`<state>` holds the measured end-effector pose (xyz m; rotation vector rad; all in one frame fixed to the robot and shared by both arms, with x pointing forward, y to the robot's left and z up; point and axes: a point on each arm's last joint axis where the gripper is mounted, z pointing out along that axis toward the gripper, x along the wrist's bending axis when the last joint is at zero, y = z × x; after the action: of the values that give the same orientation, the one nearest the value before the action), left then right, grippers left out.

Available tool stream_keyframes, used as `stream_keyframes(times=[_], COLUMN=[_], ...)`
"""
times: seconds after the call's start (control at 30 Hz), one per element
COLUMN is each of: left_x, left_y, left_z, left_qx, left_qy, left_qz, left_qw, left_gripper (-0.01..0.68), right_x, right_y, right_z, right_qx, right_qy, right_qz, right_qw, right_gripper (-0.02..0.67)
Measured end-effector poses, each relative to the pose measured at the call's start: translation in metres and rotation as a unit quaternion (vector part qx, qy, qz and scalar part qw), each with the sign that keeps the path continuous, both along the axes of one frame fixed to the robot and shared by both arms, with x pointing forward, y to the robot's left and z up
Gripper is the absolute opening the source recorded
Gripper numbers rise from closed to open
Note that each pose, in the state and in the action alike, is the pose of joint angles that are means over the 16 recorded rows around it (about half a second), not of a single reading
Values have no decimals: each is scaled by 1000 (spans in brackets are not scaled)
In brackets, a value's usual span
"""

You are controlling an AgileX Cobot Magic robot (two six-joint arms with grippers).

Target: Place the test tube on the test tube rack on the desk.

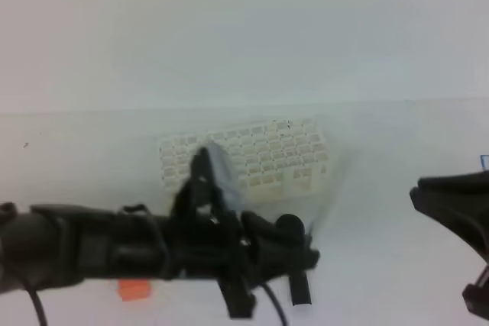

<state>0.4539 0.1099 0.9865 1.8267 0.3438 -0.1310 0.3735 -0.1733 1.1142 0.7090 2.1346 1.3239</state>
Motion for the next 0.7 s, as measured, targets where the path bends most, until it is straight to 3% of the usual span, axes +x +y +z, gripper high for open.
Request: stream_keyframes(times=[0.3, 0.7], left_x=[12, 12], left_y=[31, 34], left_z=[25, 29], left_qx=[-107, -120], left_qy=[-66, -98], left_qz=[-27, -33], left_qw=[992, 987], left_gripper=[6, 6], right_x=[9, 28], right_y=[10, 43], right_z=[6, -4], right_qx=[43, 86], right_qy=[-41, -60], right_qz=[-1, 16], right_qw=[998, 994], right_gripper=[88, 98])
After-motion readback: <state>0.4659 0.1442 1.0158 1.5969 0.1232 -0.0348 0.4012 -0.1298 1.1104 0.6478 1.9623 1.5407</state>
